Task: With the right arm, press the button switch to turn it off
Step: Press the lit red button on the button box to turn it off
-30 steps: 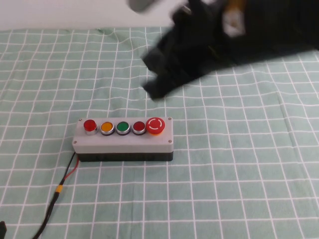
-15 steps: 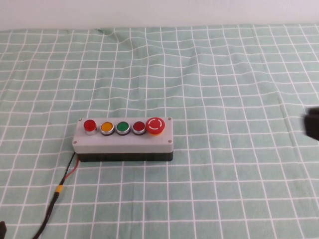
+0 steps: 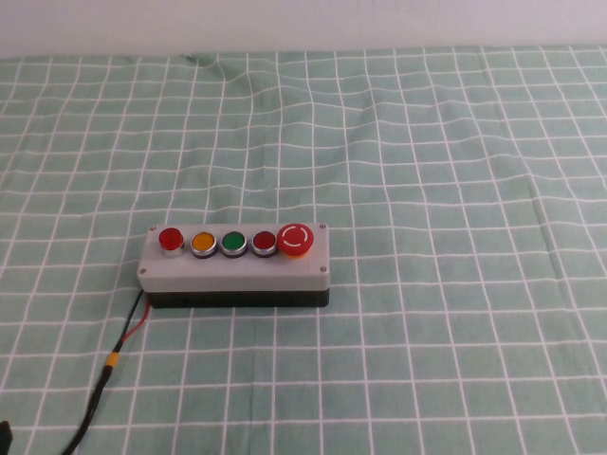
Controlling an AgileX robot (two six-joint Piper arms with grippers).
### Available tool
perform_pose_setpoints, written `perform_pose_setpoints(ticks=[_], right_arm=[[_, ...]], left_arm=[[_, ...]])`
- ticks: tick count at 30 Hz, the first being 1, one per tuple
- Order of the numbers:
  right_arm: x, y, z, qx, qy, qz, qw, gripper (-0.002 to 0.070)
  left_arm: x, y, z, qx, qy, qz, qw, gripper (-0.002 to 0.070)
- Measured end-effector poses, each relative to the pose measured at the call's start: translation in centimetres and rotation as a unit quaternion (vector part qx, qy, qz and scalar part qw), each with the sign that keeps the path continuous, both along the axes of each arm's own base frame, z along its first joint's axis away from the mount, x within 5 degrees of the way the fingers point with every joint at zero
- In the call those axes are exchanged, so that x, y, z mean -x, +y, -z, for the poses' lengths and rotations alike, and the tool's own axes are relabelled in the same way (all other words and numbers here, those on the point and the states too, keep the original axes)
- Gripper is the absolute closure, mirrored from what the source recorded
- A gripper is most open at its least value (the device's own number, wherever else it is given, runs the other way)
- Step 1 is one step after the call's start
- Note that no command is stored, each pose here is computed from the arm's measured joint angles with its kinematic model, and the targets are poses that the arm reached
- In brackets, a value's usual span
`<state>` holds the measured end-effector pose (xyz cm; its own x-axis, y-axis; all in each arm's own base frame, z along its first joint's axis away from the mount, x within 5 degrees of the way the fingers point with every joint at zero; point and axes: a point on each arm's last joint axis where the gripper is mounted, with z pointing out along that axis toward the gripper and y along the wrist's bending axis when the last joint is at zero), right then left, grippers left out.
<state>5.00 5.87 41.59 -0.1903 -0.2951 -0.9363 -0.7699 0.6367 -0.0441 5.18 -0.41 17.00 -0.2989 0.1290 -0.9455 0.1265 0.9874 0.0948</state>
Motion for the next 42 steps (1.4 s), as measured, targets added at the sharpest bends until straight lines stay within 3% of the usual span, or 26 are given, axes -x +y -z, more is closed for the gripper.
perform_pose_setpoints(ticks=[5,12,20,32,42], right_arm=[[-0.1,-0.2,0.4,0.010,-0.004,0.011,1.000,0.0692],[-0.6,-2.4,3.0,-0.020,-0.055,0.150,0.987,0.0692],[-0.5,-4.1,10.6,-0.055,-0.116,0.272,0.954,0.0692],[-0.5,-4.7,22.1,-0.075,-0.104,0.329,0.935,0.0692],[-0.4,-4.7,23.5,-0.102,-0.031,0.352,0.930,0.0692]], left_arm=[[0.0,0.0,0.0,0.000,0.000,0.000,1.000,0.0678],[0.0,0.0,0.0,0.000,0.000,0.000,1.000,0.0678],[0.0,0.0,0.0,0.000,0.000,0.000,1.000,0.0678],[0.0,0.0,0.0,0.000,0.000,0.000,1.000,0.0678],[0.0,0.0,0.0,0.000,0.000,0.000,1.000,0.0678]])
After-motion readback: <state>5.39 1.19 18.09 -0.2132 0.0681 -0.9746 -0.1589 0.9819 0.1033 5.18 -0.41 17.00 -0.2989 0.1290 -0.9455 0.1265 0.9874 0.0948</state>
